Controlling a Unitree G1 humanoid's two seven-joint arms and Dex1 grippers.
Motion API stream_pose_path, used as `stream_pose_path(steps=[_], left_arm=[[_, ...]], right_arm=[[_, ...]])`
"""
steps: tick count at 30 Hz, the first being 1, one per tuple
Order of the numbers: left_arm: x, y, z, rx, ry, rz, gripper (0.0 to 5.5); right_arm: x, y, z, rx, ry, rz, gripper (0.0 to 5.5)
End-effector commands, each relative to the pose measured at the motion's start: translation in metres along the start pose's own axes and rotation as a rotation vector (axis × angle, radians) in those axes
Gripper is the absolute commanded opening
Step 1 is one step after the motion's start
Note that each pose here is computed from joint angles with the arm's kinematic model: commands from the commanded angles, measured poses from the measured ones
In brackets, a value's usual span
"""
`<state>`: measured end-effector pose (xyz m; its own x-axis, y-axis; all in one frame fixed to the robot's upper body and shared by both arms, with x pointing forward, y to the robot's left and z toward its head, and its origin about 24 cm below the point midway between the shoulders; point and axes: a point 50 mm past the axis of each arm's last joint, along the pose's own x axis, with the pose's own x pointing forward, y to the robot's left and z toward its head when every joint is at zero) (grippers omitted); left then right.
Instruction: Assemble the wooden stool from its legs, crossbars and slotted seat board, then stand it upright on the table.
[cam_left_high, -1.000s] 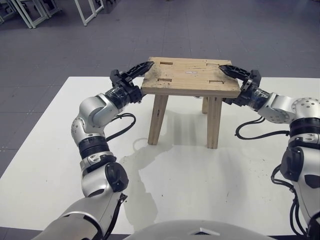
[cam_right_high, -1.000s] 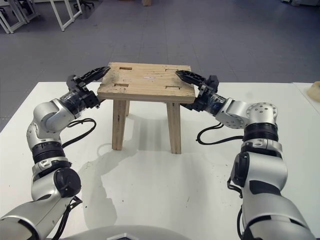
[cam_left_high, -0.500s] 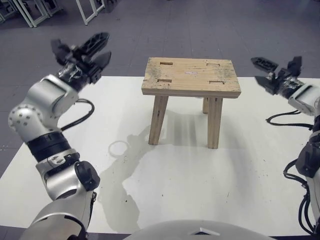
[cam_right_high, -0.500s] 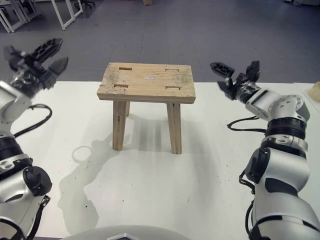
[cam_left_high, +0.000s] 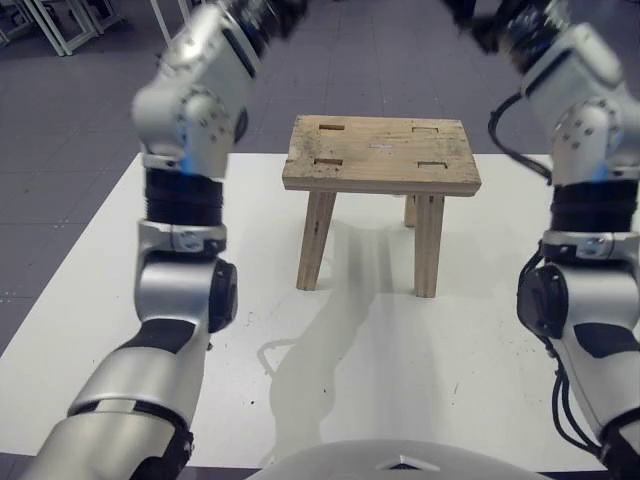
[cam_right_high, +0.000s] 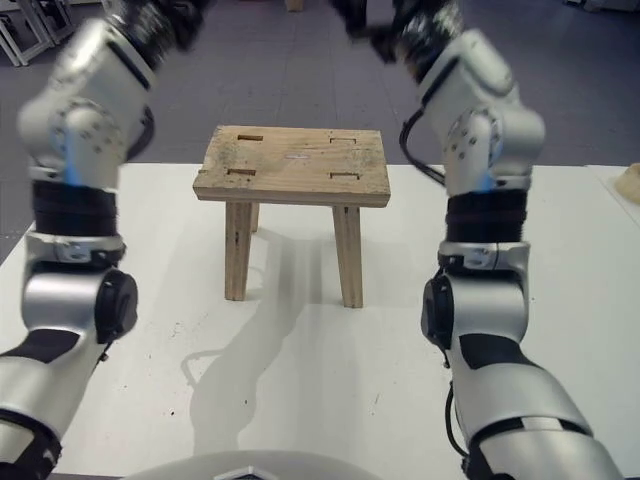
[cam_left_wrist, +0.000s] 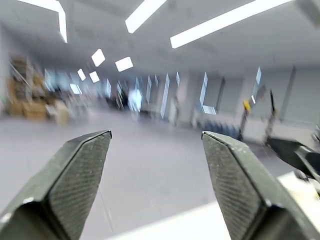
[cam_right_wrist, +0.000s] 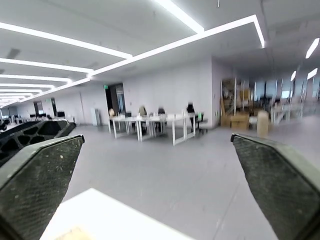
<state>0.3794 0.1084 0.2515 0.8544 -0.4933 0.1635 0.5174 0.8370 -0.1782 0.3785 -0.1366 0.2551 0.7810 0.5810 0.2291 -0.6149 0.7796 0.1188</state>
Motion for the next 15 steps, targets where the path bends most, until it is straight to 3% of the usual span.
stream_pose_path(steps=[1, 3, 5, 10, 15], left_arm=[[-0.037, 0.007, -0.130, -0.060, 0.446, 0.101, 3.35], [-0.066, 0.012, -0.172, -0.120, 0.602, 0.180, 3.35], [-0.071, 0.021, -0.172, -0.131, 0.602, 0.228, 3.35], [-0.049, 0.030, -0.114, -0.099, 0.313, 0.238, 3.35], [-0.055, 0.009, -0.034, -0.049, -0.165, 0.155, 3.35]], right_arm=[[-0.033, -0.008, -0.118, 0.080, 0.369, -0.071, 5.50], [-0.049, -0.015, -0.140, 0.111, 0.445, -0.108, 5.50], [-0.054, -0.021, -0.141, 0.121, 0.454, -0.126, 5.50], [-0.043, -0.024, -0.122, 0.094, 0.348, -0.111, 5.50], [-0.027, 0.005, -0.046, -0.005, -0.054, -0.010, 5.50]])
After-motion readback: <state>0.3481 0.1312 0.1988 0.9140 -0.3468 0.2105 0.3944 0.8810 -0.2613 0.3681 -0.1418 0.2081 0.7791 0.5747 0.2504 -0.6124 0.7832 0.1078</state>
